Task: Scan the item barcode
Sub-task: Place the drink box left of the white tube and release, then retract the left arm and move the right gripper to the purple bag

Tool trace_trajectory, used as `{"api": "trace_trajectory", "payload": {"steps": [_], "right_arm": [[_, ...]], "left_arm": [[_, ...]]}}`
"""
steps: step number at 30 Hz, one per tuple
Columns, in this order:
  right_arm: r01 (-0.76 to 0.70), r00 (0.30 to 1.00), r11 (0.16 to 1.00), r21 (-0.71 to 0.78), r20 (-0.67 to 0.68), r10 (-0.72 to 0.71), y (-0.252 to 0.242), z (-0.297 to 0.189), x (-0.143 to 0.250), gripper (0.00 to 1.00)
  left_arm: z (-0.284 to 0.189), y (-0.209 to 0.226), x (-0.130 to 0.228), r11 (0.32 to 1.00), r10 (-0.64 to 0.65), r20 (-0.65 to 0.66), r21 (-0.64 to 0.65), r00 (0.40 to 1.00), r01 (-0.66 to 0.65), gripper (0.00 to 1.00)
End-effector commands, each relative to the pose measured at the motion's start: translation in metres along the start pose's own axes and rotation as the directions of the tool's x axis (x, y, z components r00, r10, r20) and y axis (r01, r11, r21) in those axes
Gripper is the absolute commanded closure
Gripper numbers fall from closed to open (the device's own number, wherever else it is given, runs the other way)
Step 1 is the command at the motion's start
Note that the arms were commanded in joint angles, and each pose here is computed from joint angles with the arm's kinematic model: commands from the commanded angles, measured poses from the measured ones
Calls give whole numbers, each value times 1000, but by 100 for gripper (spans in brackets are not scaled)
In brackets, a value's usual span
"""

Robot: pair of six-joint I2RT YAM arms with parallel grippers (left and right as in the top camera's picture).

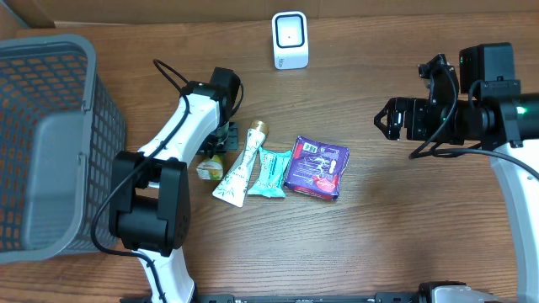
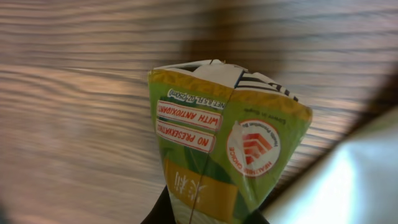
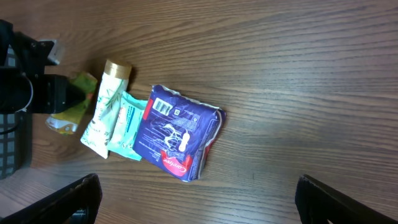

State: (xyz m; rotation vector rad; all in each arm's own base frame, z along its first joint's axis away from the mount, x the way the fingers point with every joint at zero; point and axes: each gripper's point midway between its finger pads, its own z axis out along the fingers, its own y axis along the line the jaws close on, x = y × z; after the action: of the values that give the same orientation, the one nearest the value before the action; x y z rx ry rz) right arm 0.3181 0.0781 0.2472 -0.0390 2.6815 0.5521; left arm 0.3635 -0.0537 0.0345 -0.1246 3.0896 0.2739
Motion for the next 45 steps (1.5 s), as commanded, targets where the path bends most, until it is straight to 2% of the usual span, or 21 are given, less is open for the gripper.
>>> {"api": "trace_trajectory", "payload": {"steps": [1,4,9,10,11,12,15,19,22,25,31,35,36,38,39,42,43,45], "right_arm": [[1,1000,1000,0,4,-1,1,1,-5,0],[-3,1000,1000,1,-4,3,0,4,-5,0],[-10,1000,1000,3,-24,10,-2,10,-5,0],[-11,1000,1000,3,-27,12,-3,11,-5,0],[-12,1000,1000,3,-28,12,-3,12,-5,0],[-12,1000,1000,3,-28,12,-3,12,-5,0],[-12,1000,1000,3,-27,12,-3,12,-5,0],[-15,999,1000,-22,-36,14,1,12,-4,0],[-21,999,996,-83,-51,16,12,11,-1,0],[-23,997,997,-67,-79,18,16,14,7,0],[-138,984,976,171,-89,154,9,26,22,2],[-192,964,966,173,-153,219,22,48,47,2],[-182,960,971,157,-187,210,27,55,57,2],[-155,949,981,119,-257,181,38,73,79,2],[-134,947,986,97,-281,156,44,81,87,3],[-55,951,998,30,-301,62,60,107,105,10],[-34,954,999,16,-298,38,64,114,109,16],[-1,955,1000,-8,-296,-1,72,123,115,59]], "left_arm": [[-9,-46,6,980,14,-26,199,1000,-9,96],[-15,-72,7,955,0,-27,295,1000,8,96],[-20,-90,2,945,-25,3,325,1000,23,95],[-20,-92,0,945,-24,13,327,1000,19,91],[-20,-92,-3,944,-26,24,331,999,17,78],[-21,-93,-5,943,-29,34,331,999,16,70],[-22,-90,-15,947,-40,68,321,997,16,56],[-37,-63,-27,975,-32,102,224,994,8,51],[-63,-27,-39,993,-60,125,105,990,47,51],[-97,4,-49,996,-92,157,32,983,88,51],[-152,36,-68,989,-146,238,54,960,138,49],[-169,52,-81,986,-164,291,66,943,151,48],[-169,56,-84,984,-175,300,70,938,161,46],[-168,61,-86,982,-190,300,73,935,176,26],[-167,62,-86,981,-192,296,74,936,178,21],[-166,63,-86,981,-194,294,72,936,181,11],[-166,63,-86,981,-193,294,72,936,180,9],[-166,63,-86,981,-194,294,72,936,180,0]]}}
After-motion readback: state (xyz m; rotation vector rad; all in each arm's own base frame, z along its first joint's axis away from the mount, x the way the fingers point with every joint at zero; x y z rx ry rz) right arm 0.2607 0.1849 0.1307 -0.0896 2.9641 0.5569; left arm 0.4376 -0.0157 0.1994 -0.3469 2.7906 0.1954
